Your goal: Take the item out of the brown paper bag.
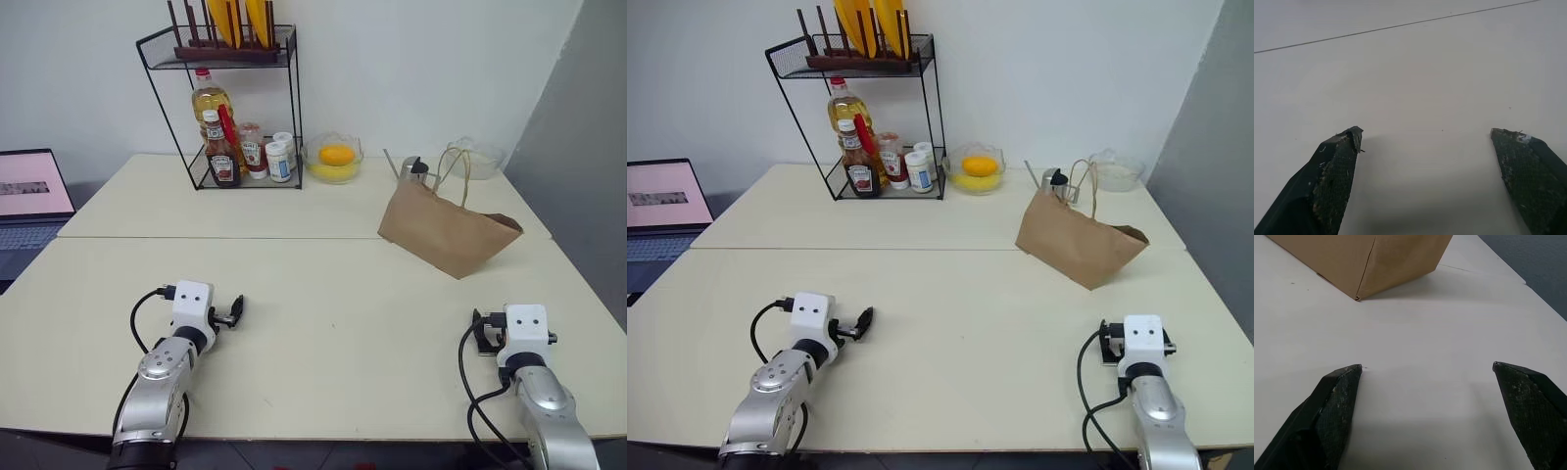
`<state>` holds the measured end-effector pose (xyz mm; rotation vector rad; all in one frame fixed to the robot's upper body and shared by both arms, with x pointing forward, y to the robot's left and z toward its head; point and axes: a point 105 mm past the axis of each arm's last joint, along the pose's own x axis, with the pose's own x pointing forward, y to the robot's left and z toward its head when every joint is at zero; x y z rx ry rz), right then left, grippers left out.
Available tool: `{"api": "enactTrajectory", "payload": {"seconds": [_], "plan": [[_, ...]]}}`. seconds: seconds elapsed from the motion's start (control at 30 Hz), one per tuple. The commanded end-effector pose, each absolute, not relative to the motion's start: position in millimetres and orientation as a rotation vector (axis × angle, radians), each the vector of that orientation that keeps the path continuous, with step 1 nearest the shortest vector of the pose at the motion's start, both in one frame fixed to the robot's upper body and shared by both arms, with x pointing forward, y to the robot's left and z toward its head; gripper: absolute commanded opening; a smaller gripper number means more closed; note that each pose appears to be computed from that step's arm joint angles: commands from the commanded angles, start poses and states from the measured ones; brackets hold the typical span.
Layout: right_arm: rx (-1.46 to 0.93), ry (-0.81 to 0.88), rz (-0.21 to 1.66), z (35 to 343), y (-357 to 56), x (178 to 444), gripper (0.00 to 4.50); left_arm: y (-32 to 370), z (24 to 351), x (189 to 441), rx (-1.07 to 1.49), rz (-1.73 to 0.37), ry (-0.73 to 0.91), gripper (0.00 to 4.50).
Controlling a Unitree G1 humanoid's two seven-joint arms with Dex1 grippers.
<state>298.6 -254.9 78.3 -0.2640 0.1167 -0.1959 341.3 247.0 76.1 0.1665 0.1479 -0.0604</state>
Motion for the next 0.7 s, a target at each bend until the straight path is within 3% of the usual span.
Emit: {"api": "enactTrajectory", "payload": {"seconds": [0.03,0.2,0.4,0.63,0.7], "plan": [[-0.283,0.097,-0.195,85.5,-255.4,298.2,4.50,254.0,76.7,335.1,0.182,-0.037,0.155,4.46],[-0.285,0.091,-0.185,86.7,-251.7,302.0,4.50,253.1,78.8,333.3,0.166,-0.038,0.143,4.46],[-0.360,0.060,-0.120,101.2,-242.3,304.3,4.50,246.6,106.0,343.2,0.228,-0.168,0.105,4.46],[-0.451,-0.045,-0.038,150.1,-228.5,309.0,4.50,227.6,151.7,357.1,0.363,-0.431,0.093,4.46],[-0.489,-0.102,0.010,176.2,-216.6,314.0,4.50,214.6,176.4,363.9,0.386,-0.509,0.055,4.46]]}}
